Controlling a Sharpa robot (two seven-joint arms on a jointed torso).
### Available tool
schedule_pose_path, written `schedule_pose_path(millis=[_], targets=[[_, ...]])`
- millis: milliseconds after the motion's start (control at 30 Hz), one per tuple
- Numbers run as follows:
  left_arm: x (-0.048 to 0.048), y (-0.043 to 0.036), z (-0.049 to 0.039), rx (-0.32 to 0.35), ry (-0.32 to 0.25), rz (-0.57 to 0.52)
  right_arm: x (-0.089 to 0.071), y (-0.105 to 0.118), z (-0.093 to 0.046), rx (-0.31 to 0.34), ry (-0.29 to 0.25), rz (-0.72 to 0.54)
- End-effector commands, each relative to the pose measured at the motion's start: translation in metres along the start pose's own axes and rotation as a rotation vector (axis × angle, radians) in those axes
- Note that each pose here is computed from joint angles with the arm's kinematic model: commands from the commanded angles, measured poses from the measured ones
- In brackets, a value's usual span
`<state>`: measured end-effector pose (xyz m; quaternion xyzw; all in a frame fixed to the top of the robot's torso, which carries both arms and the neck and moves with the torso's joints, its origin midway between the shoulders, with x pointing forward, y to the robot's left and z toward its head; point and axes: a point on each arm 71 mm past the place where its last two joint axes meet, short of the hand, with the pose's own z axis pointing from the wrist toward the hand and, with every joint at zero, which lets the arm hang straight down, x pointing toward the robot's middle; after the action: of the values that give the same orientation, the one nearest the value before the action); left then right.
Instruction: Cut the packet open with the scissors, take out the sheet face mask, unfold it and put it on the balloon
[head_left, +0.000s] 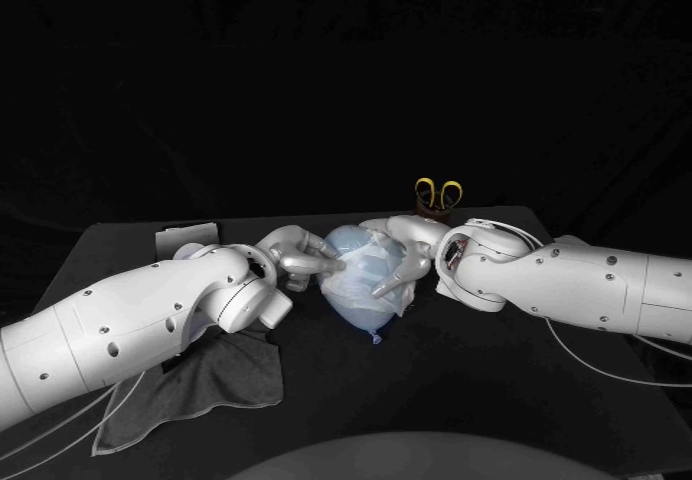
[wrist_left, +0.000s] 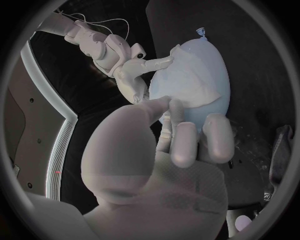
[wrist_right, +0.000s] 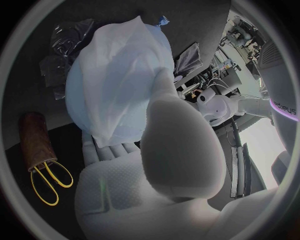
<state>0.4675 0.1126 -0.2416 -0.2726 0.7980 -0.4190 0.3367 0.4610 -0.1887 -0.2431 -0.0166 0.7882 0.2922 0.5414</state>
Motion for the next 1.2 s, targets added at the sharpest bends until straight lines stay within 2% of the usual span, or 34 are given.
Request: schedule_pose_path(millis=[33, 500, 1200], targets=[[-0.0014, 0.0022, 0.0001, -0.014, -0.004, -0.072, 0.015, -0.002, -0.002, 0.013, 0.083, -0.014], [-0.0114, 0.0093, -0.0043, -0.038, -0.035, -0.121, 0.016, -0.003, -0.003, 0.016, 0.084, -0.013], [-0.016, 0.0137, -0.0058, -0.08, -0.024, -0.238, 0.017, -0.003, -0.003, 0.017, 0.083, -0.019]])
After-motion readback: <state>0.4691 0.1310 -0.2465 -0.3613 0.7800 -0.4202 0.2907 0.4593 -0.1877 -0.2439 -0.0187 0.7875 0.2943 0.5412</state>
